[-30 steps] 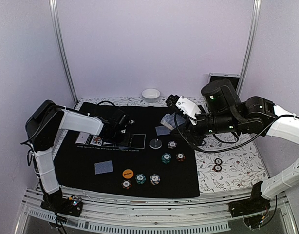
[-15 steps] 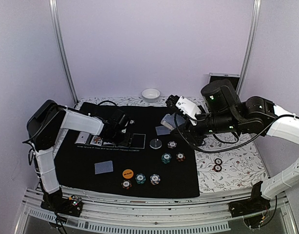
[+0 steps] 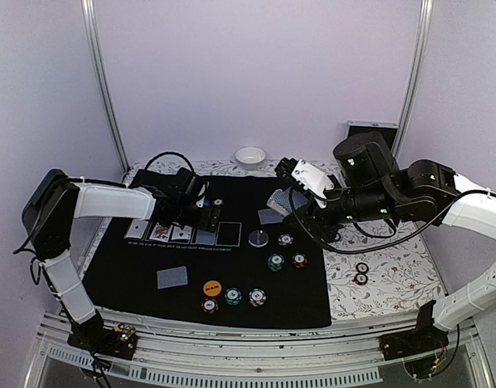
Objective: Distribute texas hold em gaming equipment
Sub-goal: Adjust the poker card in the community card area, then pick up the poker card from the face-down deck piles.
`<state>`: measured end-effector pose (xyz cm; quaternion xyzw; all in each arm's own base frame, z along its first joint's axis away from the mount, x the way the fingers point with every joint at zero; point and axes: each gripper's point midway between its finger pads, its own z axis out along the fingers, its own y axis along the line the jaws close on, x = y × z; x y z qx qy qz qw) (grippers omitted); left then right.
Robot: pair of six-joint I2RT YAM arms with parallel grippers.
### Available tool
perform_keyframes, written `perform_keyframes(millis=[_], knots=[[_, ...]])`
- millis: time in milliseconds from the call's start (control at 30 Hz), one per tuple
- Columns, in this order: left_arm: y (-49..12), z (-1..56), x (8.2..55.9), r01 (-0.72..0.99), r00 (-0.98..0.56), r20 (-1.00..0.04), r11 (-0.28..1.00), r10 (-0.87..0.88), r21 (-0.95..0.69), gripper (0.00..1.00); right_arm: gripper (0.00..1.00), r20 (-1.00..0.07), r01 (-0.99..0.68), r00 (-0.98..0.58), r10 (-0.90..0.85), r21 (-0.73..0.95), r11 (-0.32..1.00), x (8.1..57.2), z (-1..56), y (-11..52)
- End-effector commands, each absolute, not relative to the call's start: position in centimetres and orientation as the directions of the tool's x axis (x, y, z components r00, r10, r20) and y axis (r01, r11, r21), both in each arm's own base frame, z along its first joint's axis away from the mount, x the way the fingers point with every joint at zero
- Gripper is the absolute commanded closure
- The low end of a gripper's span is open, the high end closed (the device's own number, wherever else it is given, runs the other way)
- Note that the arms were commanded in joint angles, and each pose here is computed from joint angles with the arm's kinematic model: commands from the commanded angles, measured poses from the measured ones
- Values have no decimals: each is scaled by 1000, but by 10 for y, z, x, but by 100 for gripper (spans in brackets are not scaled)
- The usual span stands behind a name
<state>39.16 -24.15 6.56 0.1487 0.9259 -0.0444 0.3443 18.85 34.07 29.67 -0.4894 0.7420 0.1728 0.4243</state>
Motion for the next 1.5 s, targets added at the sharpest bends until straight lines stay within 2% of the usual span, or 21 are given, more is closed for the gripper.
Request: perform_keyframes(millis=[0, 133, 233, 300, 400, 467, 567, 700, 867, 1233, 1467], knots=[[-248, 122, 395, 344, -617, -752, 939, 232, 7, 11, 96, -821, -869, -157, -550, -150, 472, 187, 310, 340], [-269, 188, 378, 452, -463, -850, 892, 250, 16, 11, 96, -818, -870, -157, -554, -150, 469, 187, 308, 341], [-290, 246, 350, 591, -321, -922, 806, 214, -18, 13, 96, -815, -872, -157, -558, -152, 466, 188, 307, 343], [-305, 291, 320, 713, -249, -958, 696, 140, -83, 16, 96, -813, -874, -155, -562, -152, 461, 188, 305, 346], [-336, 334, 265, 880, -232, -971, 438, 55, -186, 15, 96, -810, -878, -152, -566, -153, 454, 189, 304, 350], [-351, 341, 246, 910, -267, -962, 345, 57, -232, 13, 96, -811, -881, -148, -566, -153, 449, 190, 304, 353], [-370, 335, 234, 915, -326, -938, 287, 113, -284, 10, 96, -811, -886, -143, -567, -151, 439, 189, 304, 357], [-397, 333, 218, 951, -259, -950, 217, 176, -219, 7, 96, -807, -893, -140, -574, -147, 425, 187, 302, 362], [-416, 330, 215, 970, -182, -959, 200, 219, -138, 14, 96, -815, -904, -130, -565, -137, 405, 184, 306, 368], [-428, 320, 232, 965, -127, -950, 259, 286, -51, 22, 96, -811, -913, -127, -571, -130, 388, 182, 302, 373], [-432, 317, 226, 974, -68, -946, 228, 317, 6, 17, 96, -811, -914, -126, -572, -129, 385, 181, 301, 373]])
